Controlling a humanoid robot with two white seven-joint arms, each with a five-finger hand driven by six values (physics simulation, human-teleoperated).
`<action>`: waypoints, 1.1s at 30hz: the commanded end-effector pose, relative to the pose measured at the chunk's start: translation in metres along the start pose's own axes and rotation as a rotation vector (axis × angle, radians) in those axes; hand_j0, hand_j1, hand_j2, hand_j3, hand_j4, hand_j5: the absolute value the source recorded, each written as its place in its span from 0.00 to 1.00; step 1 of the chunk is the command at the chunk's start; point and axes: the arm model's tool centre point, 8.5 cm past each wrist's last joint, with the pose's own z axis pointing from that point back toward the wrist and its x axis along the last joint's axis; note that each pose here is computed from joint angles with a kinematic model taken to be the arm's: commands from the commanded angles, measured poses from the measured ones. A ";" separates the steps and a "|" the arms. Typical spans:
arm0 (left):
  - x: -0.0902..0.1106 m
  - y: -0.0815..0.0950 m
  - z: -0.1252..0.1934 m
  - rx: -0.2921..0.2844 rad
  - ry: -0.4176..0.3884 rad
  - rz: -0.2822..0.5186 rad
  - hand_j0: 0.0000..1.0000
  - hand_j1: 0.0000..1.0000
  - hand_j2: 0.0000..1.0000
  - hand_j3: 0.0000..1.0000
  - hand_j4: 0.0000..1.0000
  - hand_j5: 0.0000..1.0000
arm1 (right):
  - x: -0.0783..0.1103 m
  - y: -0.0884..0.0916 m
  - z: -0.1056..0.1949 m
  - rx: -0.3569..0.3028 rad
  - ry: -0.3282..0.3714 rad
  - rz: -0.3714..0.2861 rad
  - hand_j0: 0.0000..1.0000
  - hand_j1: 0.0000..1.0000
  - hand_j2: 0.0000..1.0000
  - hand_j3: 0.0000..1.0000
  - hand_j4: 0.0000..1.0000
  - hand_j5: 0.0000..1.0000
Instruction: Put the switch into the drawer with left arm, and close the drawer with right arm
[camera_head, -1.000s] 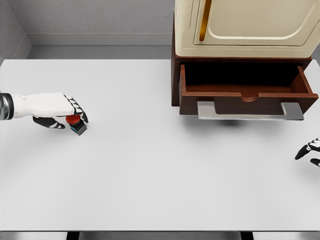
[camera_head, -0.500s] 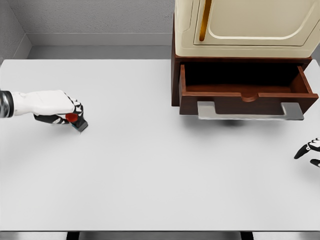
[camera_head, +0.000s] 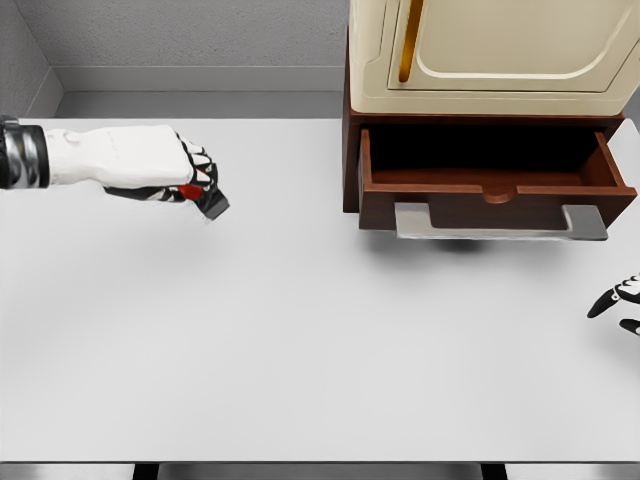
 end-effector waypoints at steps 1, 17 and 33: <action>0.008 0.008 -0.012 0.039 -0.043 0.013 0.40 0.40 0.40 0.40 0.40 0.40 | 0.000 -0.001 0.000 -0.003 -0.001 -0.005 0.56 0.56 0.56 0.56 0.56 0.56; 0.030 0.091 -0.048 0.214 -0.227 0.010 0.40 0.40 0.40 0.40 0.40 0.40 | 0.001 0.000 0.000 -0.002 -0.003 -0.005 0.56 0.56 0.56 0.56 0.56 0.56; 0.047 0.172 -0.170 0.274 -0.360 0.078 0.40 0.40 0.40 0.40 0.40 0.40 | 0.001 0.001 -0.001 -0.001 -0.006 -0.007 0.56 0.56 0.56 0.56 0.56 0.56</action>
